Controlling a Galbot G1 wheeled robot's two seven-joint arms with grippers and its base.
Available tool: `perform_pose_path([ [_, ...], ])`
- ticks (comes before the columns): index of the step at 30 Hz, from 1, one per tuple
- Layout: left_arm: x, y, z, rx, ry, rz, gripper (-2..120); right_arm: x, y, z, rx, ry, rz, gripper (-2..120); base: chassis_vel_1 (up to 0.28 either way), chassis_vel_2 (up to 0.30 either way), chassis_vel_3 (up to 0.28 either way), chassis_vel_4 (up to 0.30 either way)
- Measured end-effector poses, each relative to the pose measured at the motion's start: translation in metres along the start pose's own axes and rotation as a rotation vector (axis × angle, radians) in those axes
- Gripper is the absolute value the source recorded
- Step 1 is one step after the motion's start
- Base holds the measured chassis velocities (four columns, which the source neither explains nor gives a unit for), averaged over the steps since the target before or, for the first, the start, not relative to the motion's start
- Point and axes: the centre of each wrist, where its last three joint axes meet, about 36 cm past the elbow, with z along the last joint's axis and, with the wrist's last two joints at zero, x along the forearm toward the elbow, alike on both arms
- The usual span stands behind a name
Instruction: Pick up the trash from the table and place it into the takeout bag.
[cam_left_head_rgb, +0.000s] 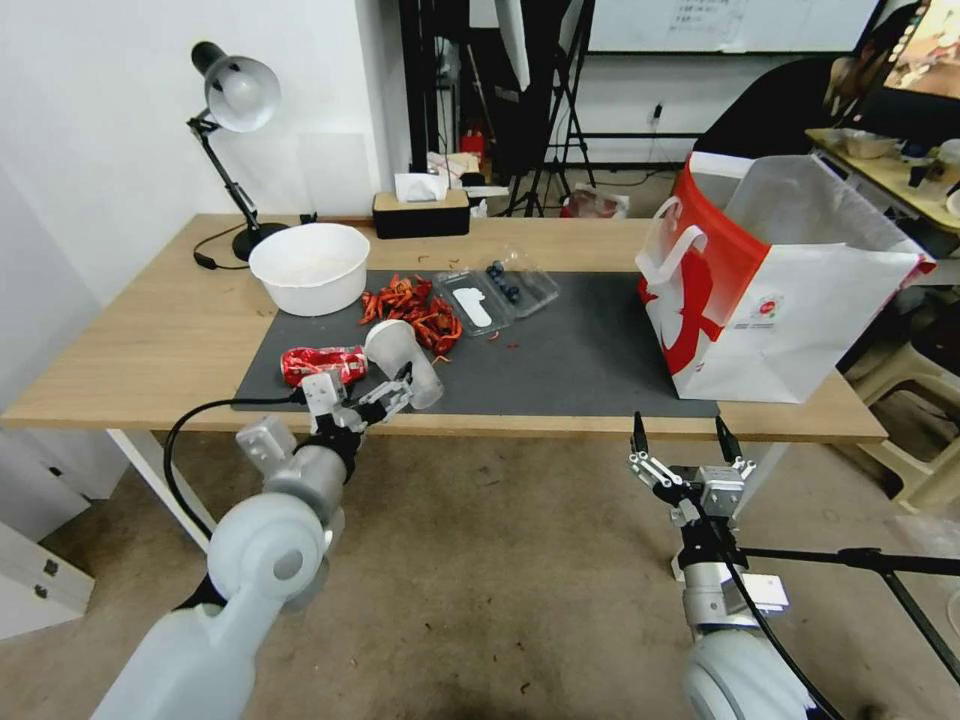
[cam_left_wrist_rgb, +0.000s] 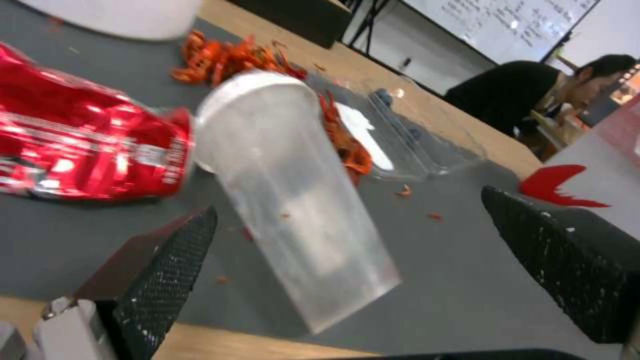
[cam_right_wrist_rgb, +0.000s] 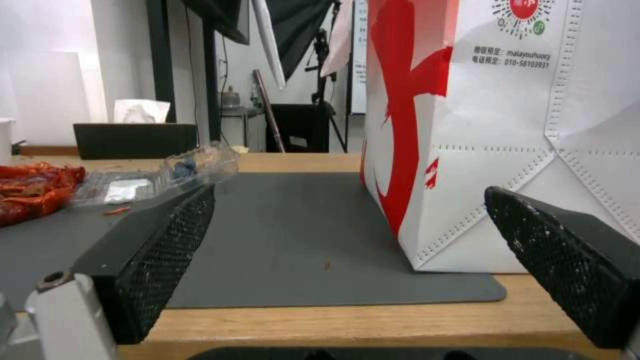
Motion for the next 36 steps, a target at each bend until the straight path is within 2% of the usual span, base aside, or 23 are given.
perform_pose_path([
  [6, -0.018, -0.002, -0.004, -0.002, 0.017, -0.002, 99, -0.001, 0.001, 0.000, -0.002, 0.000, 0.004, 100, 0.000, 0.000, 0.000, 0.000],
  [13, -0.040, -0.010, -0.003, -0.041, 0.041, -0.021, 98, -0.001, 0.001, 0.000, -0.001, 0.000, 0.013, 100, 0.000, 0.000, 0.000, 0.000],
  [21, -0.053, -0.020, 0.002, -0.121, 0.081, -0.090, 93, -0.002, 0.002, -0.001, 0.002, -0.003, 0.018, 100, 0.000, 0.000, 0.000, 0.000],
  [27, -0.058, -0.024, 0.004, -0.155, 0.104, -0.117, 91, -0.003, 0.003, -0.001, 0.001, -0.005, 0.017, 100, 0.000, 0.000, 0.000, 0.000],
  [29, -0.060, -0.026, 0.004, -0.167, 0.109, -0.125, 88, -0.004, 0.003, 0.000, 0.001, -0.005, 0.017, 100, 0.000, 0.000, 0.000, 0.000],
  [36, -0.065, -0.030, 0.006, -0.218, 0.152, -0.155, 62, -0.005, 0.004, 0.000, 0.002, -0.006, 0.018, 100, 0.000, 0.000, 0.000, 0.000],
])
